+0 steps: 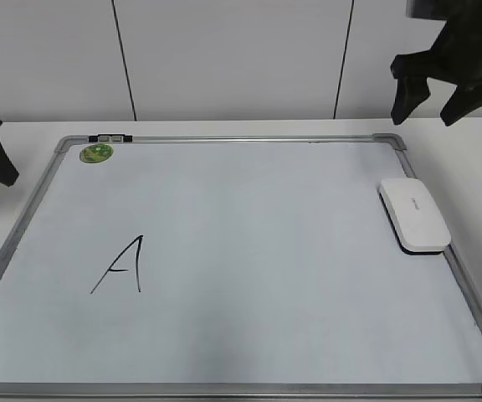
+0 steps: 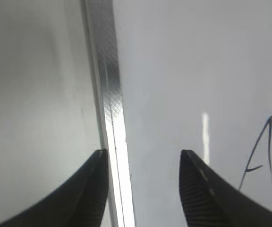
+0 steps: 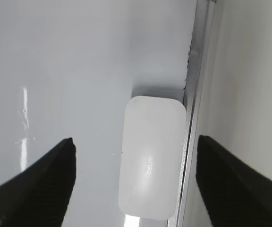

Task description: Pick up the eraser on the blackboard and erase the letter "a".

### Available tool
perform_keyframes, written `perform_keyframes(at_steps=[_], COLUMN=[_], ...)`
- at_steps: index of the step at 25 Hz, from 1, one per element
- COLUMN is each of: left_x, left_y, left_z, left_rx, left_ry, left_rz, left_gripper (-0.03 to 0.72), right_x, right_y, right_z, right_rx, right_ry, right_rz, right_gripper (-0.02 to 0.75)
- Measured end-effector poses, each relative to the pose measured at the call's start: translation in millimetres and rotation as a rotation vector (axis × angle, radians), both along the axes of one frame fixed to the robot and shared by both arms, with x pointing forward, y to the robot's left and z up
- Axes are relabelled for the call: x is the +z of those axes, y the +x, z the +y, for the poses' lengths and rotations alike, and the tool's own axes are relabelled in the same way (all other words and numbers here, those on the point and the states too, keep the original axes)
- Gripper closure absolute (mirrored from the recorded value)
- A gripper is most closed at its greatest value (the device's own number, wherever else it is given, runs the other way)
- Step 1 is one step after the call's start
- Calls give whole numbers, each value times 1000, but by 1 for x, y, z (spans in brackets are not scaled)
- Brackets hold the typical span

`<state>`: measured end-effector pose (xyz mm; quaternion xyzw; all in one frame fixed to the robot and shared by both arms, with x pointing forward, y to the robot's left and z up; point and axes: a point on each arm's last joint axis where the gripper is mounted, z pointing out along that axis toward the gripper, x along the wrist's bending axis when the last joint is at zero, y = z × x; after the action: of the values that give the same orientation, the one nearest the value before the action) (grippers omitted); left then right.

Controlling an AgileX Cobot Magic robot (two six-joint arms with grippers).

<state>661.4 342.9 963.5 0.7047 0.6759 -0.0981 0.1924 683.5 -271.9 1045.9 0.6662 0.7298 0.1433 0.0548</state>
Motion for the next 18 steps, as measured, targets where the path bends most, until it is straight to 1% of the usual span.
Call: perform_keyframes(at_steps=[6,8,9,12,14,18], left_x=[37,51,58,86,110,152], left_y=[-10,-14,-17,-29,-40,-72], left_z=[3,3,4,4,1,-17], left_rx=[26,50,58,74,80,67], left_ry=[16,32,49,111,143,156], left_rz=[-54,-73,-80,-121,-169,-263], left_gripper=[325,325,325,325,325,325], right_x=[39,50,56,71,81,102], right_y=[-26,-37,-43,-57,-65,-79], right_z=[-1,-1,-1,-1,-1,1], right_rx=[7,7,9,10,12,13], right_ry=[4,5,7,10,14,51], right_rz=[-65,-80,-88,-114,-134,-186], right_gripper=[150,149,149,149,149,149])
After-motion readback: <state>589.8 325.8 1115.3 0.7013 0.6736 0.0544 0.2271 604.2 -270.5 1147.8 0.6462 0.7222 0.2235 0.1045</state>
